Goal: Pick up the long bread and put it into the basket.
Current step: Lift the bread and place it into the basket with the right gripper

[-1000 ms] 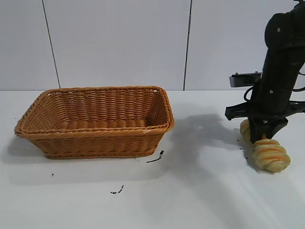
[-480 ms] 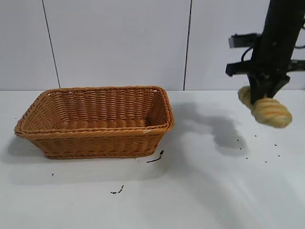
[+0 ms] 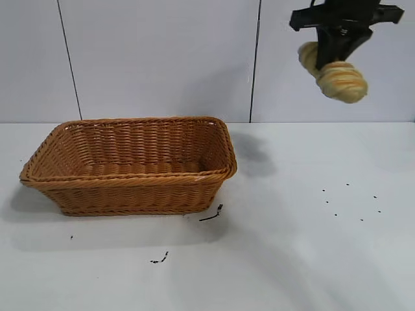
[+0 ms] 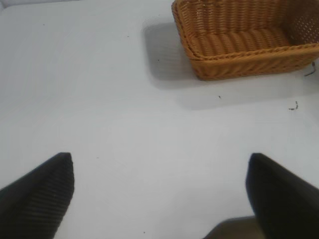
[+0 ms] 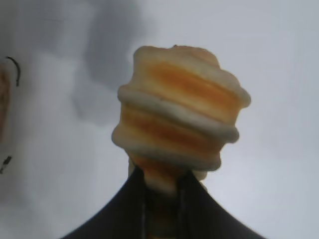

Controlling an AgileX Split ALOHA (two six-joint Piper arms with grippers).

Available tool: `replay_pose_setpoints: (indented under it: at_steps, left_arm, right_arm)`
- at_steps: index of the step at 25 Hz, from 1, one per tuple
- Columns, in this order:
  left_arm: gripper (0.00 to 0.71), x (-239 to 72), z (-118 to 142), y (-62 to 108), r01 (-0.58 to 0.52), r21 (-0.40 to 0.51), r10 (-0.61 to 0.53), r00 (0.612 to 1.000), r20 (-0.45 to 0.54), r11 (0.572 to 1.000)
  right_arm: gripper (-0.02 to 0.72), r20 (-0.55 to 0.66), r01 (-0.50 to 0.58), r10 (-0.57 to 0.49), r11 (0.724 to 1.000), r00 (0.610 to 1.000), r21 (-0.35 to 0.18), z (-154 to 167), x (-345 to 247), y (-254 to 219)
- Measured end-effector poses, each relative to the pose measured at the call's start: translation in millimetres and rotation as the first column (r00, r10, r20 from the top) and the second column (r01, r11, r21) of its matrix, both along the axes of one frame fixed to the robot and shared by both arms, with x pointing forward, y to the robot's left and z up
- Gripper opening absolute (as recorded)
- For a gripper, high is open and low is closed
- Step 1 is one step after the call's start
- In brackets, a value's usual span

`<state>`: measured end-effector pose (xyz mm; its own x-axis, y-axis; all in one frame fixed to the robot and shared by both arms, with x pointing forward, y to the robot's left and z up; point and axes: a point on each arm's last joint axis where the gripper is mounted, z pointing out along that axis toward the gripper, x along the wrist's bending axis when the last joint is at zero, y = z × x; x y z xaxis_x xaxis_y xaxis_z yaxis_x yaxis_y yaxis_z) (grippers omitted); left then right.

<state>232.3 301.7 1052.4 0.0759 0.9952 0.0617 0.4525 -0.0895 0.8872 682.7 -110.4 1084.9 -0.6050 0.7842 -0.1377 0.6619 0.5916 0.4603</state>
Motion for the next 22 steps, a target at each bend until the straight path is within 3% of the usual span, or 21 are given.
replay_pose_setpoints:
  at_steps: [4, 7, 10, 12, 16, 18, 22]
  left_arm:
    - [0.696, 0, 0, 0.0, 0.000, 0.000, 0.000, 1.000, 0.000, 1.000]
    - [0.696, 0, 0, 0.0, 0.000, 0.000, 0.000, 1.000, 0.000, 1.000]
    - [0.696, 0, 0, 0.0, 0.000, 0.000, 0.000, 1.000, 0.000, 1.000]
    - [0.696, 0, 0, 0.0, 0.000, 0.000, 0.000, 1.000, 0.000, 1.000]
    - [0.696, 0, 0, 0.0, 0.000, 0.000, 0.000, 1.000, 0.000, 1.000]
    - [0.696, 0, 0, 0.0, 0.000, 0.000, 0.000, 1.000, 0.000, 1.000]
    - [0.696, 0, 0, 0.0, 0.000, 0.000, 0.000, 1.000, 0.000, 1.000]
  right_arm:
    - [0.078, 0.012, -0.196, 0.197, 0.980, 0.980, -0.036, -23, -8, 61]
    - [0.078, 0.057, -0.372, 0.378, 0.924, 0.924, -0.089, -41, -17, 99]
    - [0.077, 0.107, -0.549, 0.570, 0.817, 0.814, -0.176, -53, -26, 128]
    - [0.070, 0.107, -0.652, 0.686, 0.720, 0.719, -0.237, -62, -31, 142]
    - [0.070, 0.052, -0.768, 0.808, 0.575, 0.586, -0.281, -93, -30, 151]
    - [0.070, 0.025, -0.787, 0.826, 0.545, 0.563, -0.289, -108, -27, 151]
    - [0.070, 0.001, -0.792, 0.824, 0.546, 0.567, -0.274, -130, -21, 150]
